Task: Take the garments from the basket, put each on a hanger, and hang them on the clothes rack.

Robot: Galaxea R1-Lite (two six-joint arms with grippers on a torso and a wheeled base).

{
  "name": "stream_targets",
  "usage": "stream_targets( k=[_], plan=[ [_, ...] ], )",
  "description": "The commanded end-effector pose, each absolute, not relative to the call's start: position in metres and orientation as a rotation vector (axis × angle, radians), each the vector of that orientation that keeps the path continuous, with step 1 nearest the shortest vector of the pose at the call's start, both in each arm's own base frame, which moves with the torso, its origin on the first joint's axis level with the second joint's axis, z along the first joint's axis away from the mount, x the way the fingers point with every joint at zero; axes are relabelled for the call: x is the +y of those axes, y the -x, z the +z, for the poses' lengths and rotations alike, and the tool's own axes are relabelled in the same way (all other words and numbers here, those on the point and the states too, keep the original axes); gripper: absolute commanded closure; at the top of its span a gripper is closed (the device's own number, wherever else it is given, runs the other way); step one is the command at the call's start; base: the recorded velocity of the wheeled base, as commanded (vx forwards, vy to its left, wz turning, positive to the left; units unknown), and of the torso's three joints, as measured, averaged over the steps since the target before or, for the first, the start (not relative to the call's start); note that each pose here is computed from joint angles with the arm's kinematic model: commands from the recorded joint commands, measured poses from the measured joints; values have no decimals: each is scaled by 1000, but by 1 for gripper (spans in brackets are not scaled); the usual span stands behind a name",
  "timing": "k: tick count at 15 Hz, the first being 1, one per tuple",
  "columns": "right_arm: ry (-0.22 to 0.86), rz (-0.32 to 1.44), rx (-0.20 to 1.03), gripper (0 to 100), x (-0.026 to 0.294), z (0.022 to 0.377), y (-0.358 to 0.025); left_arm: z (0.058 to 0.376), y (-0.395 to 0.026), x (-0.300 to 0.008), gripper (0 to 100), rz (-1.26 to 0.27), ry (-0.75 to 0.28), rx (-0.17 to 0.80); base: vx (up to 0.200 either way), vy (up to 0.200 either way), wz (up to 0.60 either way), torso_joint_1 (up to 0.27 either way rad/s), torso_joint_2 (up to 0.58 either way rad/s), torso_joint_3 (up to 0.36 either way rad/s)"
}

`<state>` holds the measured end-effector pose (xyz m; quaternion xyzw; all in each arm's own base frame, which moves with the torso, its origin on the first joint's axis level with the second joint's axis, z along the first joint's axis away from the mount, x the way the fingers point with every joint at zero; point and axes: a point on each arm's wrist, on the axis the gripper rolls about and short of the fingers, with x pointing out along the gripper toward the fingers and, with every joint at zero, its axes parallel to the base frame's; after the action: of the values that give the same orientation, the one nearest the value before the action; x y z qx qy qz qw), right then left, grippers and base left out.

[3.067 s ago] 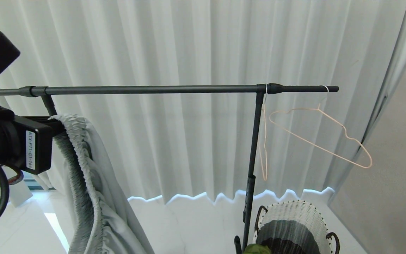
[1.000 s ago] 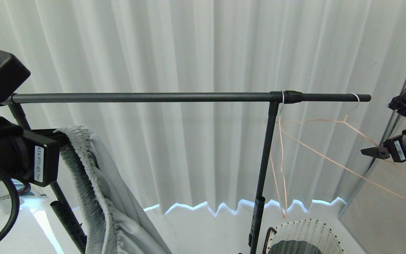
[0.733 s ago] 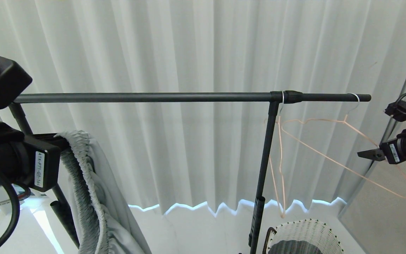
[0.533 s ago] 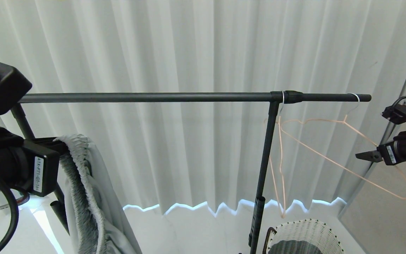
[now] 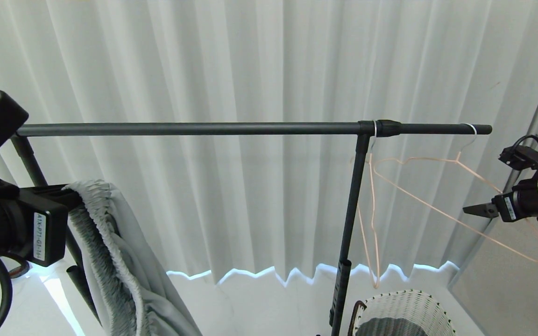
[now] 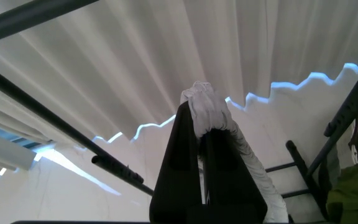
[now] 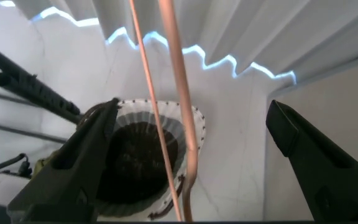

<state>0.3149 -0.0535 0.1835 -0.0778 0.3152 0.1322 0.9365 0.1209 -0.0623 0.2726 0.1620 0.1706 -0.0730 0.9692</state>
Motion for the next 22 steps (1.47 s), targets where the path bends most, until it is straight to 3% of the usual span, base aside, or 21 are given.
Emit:
stream_targets(
  k=[1, 3, 4, 22],
  plan=[
    [156, 267, 648, 0, -56, 180, -317, 274, -120, -62, 100, -148, -324, 340, 0, 0, 0, 0, 0, 0],
    [155, 265, 646, 0, -57, 180, -317, 273, -120, -62, 100, -148, -327, 341, 0, 0, 0, 0, 0, 0],
    [155, 263, 645, 100, -57, 180, -317, 274, -120, -62, 100, -148, -326, 340, 0, 0, 0, 0, 0, 0],
    [104, 294, 586, 100, -51, 199, -293, 276, -116, -59, 100, -149, -318, 324, 0, 0, 0, 0, 0, 0]
  ],
)
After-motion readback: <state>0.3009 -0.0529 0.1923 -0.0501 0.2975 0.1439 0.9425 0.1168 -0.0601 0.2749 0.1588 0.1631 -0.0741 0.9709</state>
